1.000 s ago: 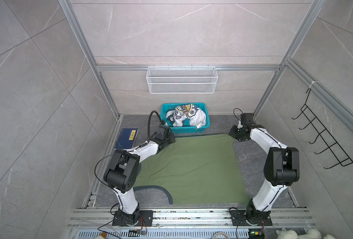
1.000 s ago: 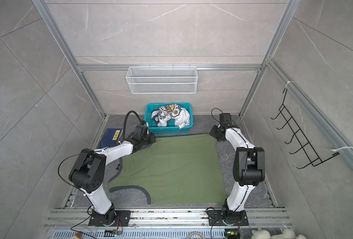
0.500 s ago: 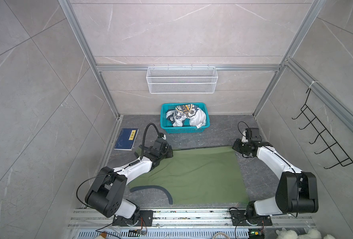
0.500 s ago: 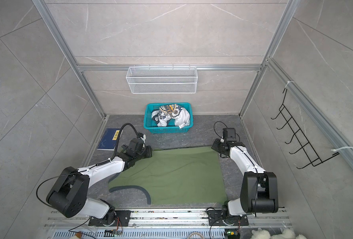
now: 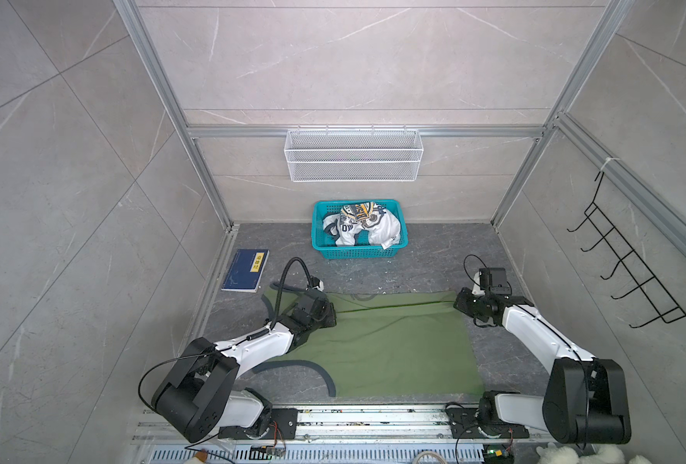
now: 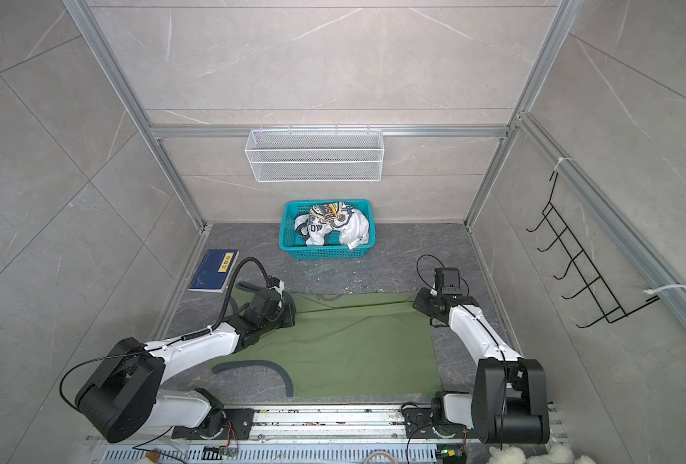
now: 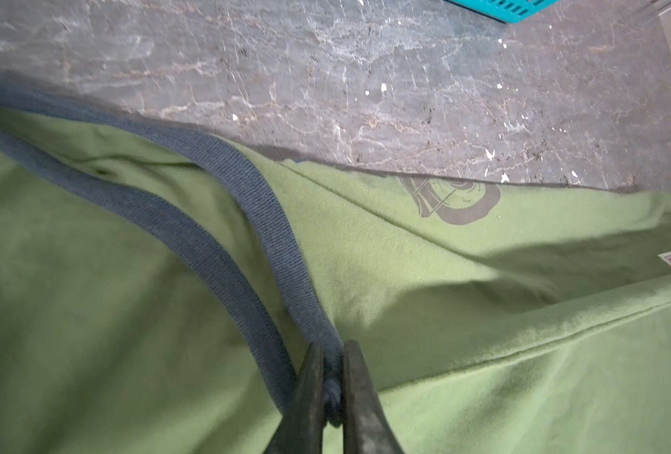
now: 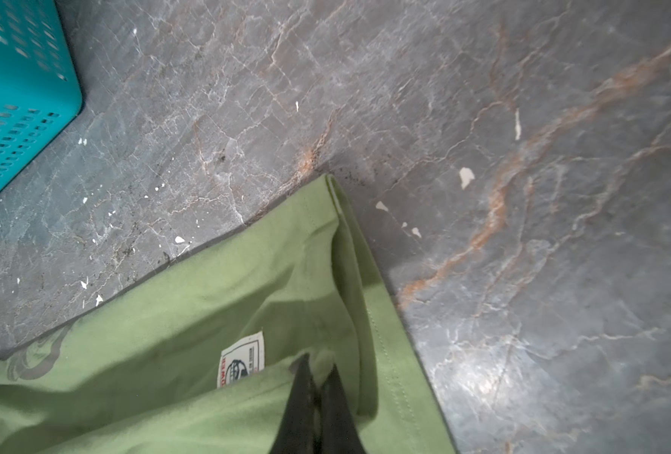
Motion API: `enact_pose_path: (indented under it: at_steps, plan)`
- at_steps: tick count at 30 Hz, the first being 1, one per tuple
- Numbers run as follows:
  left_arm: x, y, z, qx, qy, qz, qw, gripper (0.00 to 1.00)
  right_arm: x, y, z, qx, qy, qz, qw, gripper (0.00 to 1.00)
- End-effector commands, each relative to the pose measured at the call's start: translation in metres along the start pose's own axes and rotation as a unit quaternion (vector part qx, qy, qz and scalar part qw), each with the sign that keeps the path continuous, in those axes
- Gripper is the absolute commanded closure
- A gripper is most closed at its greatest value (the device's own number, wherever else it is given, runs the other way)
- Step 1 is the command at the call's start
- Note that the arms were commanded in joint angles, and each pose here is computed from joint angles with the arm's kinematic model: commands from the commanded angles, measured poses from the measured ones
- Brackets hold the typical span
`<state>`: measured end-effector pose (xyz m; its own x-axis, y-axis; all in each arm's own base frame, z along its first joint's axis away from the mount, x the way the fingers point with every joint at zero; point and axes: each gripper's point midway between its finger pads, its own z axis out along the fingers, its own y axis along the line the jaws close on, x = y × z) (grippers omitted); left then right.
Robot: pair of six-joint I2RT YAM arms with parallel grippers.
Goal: Fold and stack tank tops
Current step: Fold the tank top at the center of the table.
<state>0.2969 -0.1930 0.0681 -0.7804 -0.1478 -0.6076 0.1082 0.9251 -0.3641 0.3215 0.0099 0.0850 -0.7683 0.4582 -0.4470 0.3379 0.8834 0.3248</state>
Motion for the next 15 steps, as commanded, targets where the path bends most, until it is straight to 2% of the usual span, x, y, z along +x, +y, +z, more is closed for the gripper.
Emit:
enact_pose_path:
  at_steps: [1, 9, 13, 15]
  plan:
    - [-0.012, 0.0, -0.009, -0.004, -0.035, -0.012, 0.999, 1.0, 0.006, -0.009, -0.003, 0.015, -0.002, 0.011, 1.0, 0.99]
    - [0.003, 0.004, -0.008, -0.005, -0.02, -0.013, 1.0, 1.0, 0.024, -0.021, 0.003, 0.03, 0.013, 0.019, 0.999, 0.97]
    - [0.01, 0.001, -0.01, -0.001, -0.015, -0.007, 1.0, 0.98, 0.026, -0.023, 0.002, 0.033, 0.012, 0.02, 0.999, 0.88]
    - [0.013, 0.003, -0.012, -0.002, -0.015, -0.009, 1.0, 0.93, 0.027, -0.024, -0.002, 0.033, 0.01, 0.024, 0.999, 0.77]
